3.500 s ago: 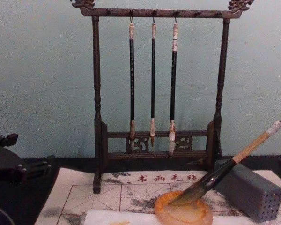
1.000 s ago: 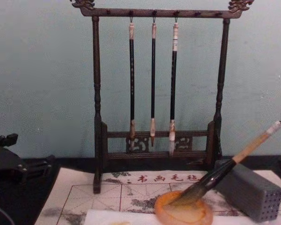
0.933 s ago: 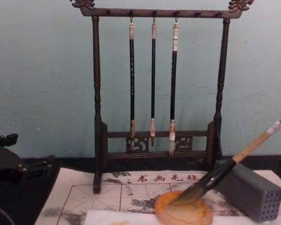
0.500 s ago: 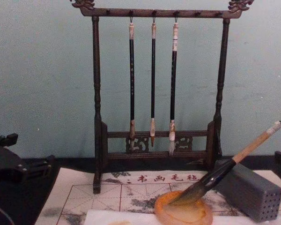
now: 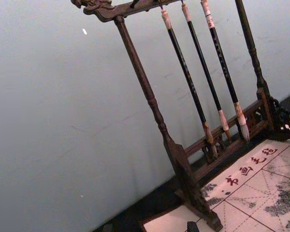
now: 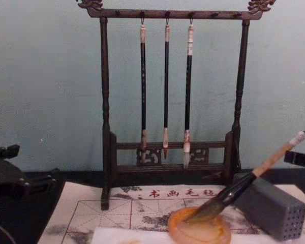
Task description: Pick up the brush from the inkstone, write on the paper, then place the brush back to its original position.
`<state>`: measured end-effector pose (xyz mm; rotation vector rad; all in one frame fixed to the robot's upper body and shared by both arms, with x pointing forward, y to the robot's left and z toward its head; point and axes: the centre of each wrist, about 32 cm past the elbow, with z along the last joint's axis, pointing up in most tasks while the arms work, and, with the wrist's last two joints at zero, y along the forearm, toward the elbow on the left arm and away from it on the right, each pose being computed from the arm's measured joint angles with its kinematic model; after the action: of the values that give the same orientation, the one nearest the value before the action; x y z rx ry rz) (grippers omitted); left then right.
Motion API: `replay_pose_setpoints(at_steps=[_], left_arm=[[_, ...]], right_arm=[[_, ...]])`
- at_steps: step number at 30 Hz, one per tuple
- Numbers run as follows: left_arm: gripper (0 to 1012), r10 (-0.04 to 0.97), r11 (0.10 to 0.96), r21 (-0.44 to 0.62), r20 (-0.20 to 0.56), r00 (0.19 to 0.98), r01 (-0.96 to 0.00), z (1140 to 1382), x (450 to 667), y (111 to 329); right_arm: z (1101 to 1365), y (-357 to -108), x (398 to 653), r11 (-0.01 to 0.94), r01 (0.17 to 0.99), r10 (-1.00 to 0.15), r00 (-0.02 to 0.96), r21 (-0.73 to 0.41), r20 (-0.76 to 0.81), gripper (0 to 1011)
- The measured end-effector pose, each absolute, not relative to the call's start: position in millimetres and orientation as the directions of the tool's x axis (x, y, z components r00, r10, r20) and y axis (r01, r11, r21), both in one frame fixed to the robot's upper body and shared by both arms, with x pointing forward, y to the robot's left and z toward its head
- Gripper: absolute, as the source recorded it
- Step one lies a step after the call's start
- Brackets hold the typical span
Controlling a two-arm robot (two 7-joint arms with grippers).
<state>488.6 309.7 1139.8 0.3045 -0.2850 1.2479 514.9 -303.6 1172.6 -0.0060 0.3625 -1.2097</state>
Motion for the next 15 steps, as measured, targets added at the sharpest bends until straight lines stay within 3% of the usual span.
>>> replay_pose_setpoints(at_steps=[15], left_arm=[[1001,0.88,0.287,0.07,0.374,0.292,-0.955,1139.8,488.6,309.7]], right_arm=[[1177.6,-291.7,539.2,0.368,0.9,-0.831,0.205,-0.233,-0.518,1002]])
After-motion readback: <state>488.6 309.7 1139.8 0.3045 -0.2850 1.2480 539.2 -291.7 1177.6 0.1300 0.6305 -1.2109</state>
